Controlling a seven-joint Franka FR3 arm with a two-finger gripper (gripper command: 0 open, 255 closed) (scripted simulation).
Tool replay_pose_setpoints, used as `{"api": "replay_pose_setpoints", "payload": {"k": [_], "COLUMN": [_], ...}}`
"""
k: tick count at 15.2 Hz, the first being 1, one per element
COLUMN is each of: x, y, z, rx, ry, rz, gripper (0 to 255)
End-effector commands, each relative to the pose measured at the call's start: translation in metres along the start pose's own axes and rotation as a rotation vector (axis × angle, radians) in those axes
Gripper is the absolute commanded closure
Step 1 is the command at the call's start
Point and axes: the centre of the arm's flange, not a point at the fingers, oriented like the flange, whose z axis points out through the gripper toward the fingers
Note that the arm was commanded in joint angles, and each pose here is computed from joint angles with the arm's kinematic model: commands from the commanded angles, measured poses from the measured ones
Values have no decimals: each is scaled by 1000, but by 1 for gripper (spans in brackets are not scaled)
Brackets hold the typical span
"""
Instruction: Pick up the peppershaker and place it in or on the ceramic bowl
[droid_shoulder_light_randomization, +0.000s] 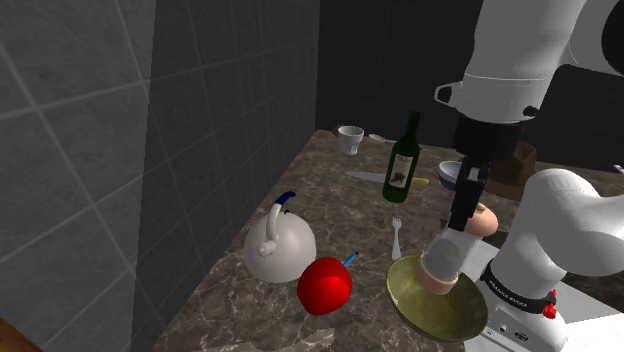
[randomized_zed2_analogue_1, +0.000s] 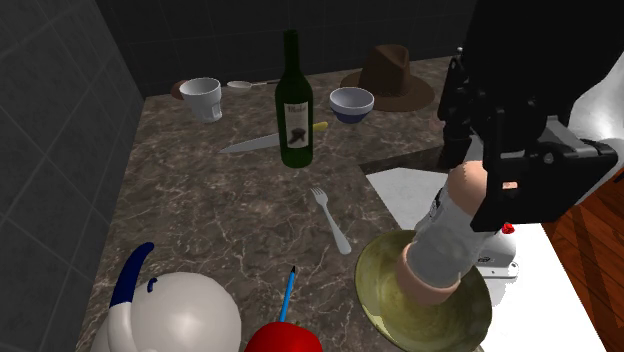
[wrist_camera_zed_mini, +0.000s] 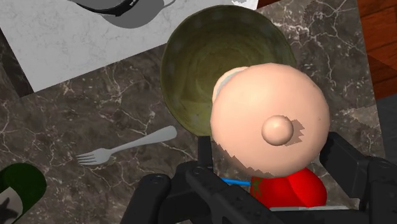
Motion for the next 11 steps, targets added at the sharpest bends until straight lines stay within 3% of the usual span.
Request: {"api": "replay_pose_setpoints", "payload": {"k": [1, 6, 11], "x": [1, 4, 4], "y": [0, 0, 0], "z": [11, 35, 35], "rx": [0, 0, 0], "ry": [1, 1, 1], "rz": [0, 0, 0], "gripper": [255, 255, 255]}}
